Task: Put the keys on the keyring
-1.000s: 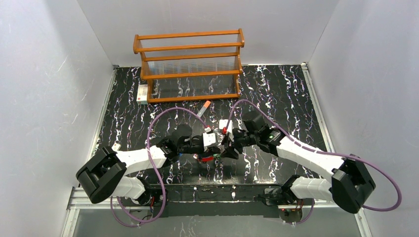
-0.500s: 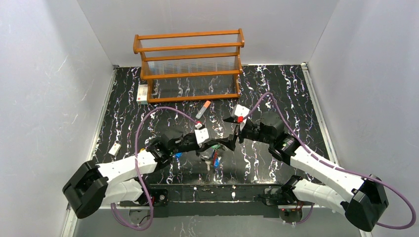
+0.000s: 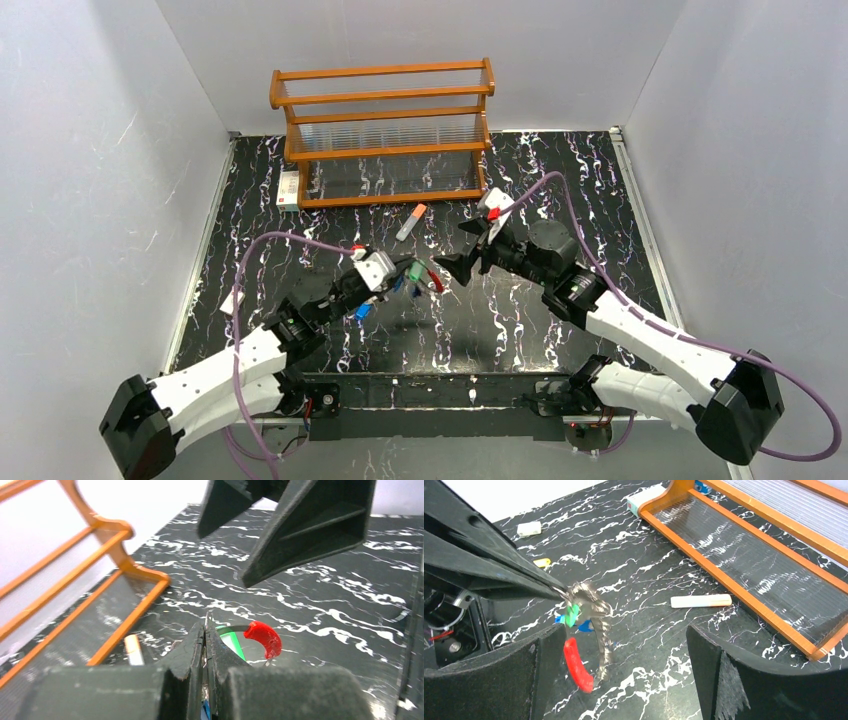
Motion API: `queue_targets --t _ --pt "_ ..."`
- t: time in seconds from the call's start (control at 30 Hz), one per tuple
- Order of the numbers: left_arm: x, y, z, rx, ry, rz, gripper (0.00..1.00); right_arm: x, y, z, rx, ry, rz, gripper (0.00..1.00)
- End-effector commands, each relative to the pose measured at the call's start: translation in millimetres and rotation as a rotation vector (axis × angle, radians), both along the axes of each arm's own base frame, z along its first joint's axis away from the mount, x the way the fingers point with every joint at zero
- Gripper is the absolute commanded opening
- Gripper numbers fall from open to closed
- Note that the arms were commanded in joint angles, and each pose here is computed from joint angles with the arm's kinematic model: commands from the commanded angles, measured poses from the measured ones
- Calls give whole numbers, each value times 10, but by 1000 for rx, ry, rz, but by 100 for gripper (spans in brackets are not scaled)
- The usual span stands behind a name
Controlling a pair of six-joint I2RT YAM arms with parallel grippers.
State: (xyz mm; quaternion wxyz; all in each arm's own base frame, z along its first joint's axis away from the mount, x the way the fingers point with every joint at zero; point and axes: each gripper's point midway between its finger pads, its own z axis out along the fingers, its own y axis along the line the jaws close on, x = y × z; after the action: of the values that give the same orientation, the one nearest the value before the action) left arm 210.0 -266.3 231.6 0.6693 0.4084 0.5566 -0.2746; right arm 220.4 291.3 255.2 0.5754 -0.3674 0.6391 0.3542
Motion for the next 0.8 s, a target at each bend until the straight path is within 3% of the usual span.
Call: queue_targets --t 0.0,0.43,0.6,0.77 --pt "167 379 351 -71 -92 209 0 172 27 298 89 32 -86 99" --pt "110 1283 536 127 -129 509 0 383 341 -259 -70 291 -90 99" --pt "-7 1620 500 171 -103 593 0 352 563 -503 -105 366 6 99" --pt "-121 1884 494 177 -93 654 0 229 819 -830 -150 497 149 82"
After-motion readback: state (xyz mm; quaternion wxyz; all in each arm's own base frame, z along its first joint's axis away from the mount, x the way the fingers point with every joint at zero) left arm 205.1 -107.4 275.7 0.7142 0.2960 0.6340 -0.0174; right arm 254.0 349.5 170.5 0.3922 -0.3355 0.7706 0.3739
